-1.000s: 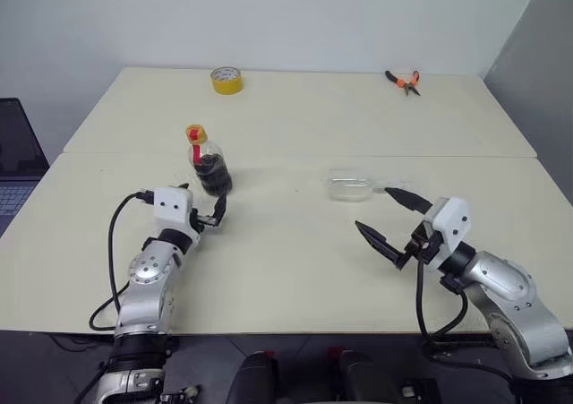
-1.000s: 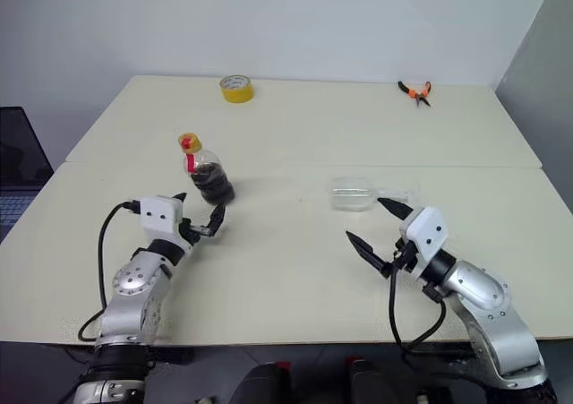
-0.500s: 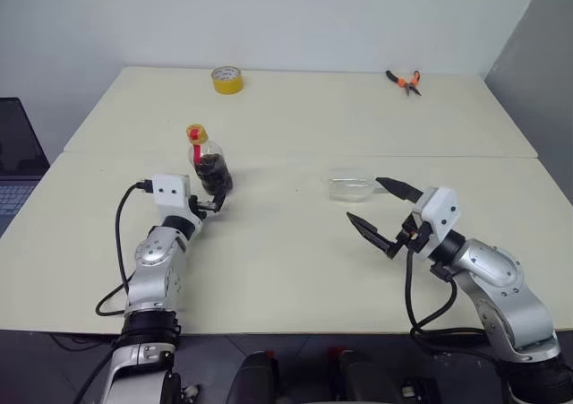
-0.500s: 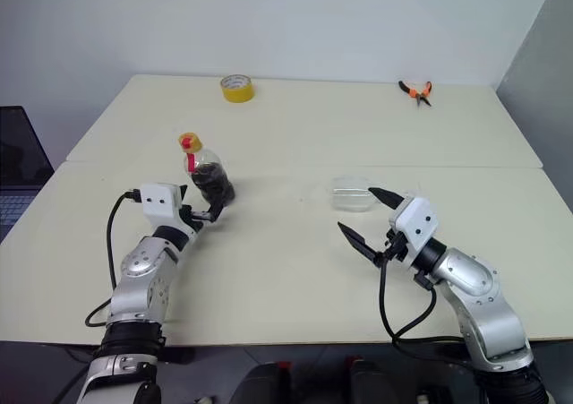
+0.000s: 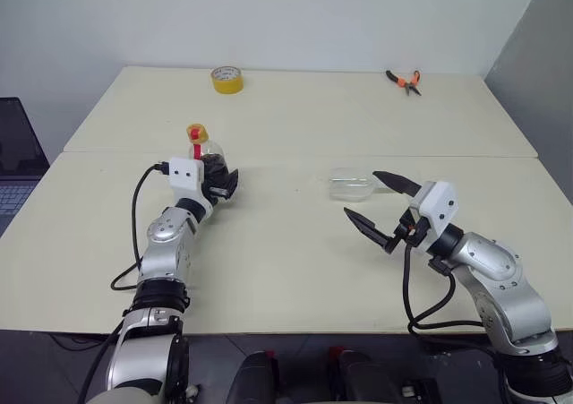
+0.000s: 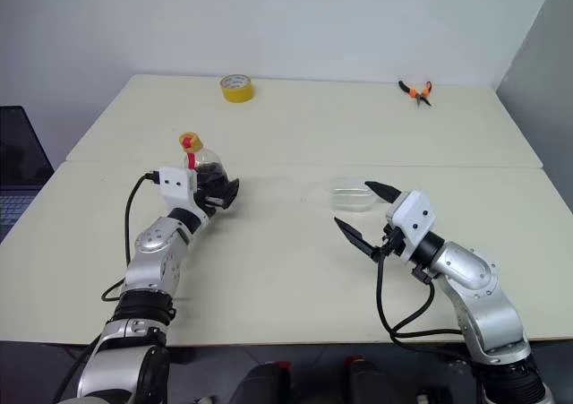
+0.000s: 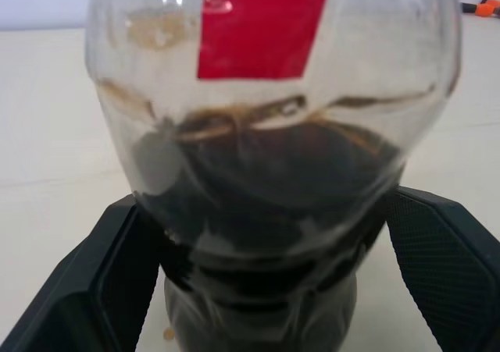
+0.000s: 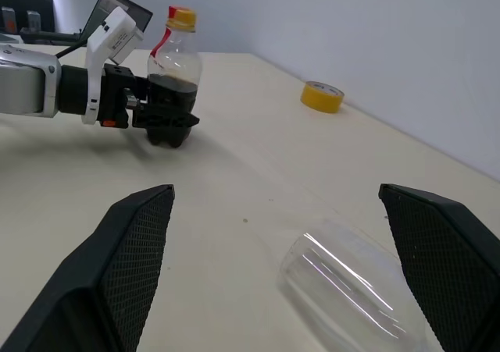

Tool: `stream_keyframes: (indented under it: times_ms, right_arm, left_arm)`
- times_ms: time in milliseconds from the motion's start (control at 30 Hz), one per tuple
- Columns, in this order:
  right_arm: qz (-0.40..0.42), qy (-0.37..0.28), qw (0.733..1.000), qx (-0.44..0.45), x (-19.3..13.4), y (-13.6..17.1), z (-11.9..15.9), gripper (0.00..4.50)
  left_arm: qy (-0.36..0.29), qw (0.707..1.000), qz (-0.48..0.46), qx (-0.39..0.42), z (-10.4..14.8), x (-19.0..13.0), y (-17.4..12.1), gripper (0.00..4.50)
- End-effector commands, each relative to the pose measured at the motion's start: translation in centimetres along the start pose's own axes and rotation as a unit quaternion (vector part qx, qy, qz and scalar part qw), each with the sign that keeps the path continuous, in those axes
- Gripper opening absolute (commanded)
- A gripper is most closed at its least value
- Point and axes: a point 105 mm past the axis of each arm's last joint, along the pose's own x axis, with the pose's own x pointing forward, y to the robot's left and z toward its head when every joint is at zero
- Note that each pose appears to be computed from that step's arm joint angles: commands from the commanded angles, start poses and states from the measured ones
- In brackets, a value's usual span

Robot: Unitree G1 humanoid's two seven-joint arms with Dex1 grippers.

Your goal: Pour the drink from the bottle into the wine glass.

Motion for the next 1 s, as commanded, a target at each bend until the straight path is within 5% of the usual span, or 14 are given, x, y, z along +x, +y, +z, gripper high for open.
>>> stream_keyframes:
  times_ms: [33, 467, 733, 1000]
  right_arm:
    - [0.001, -0.014, 1.000, -0.016, 0.1, -0.2, 1.1, 4.50]
    - [-0.006, -0.026, 0.999, -0.018, 0.4, -0.6, 2.2, 4.50]
    - [-0.040, -0.062, 0.995, 0.071, 2.3, -1.2, 5.7, 4.50]
    - [-0.038, -0.056, 0.988, 0.136, 6.3, 1.2, 7.2, 4.50]
  left_arm:
    - [-0.031, 0.999, 0.001, 0.009, 1.6, 0.6, 0.1, 4.46]
    - [-0.035, 0.999, -0.016, 0.014, 1.4, -0.2, -1.0, 2.03]
    - [-0.072, 0.992, -0.071, 0.082, 4.3, -2.5, -6.2, 1.94]
    - [-0.076, 0.988, -0.087, 0.106, 4.4, -3.6, -11.1, 1.92]
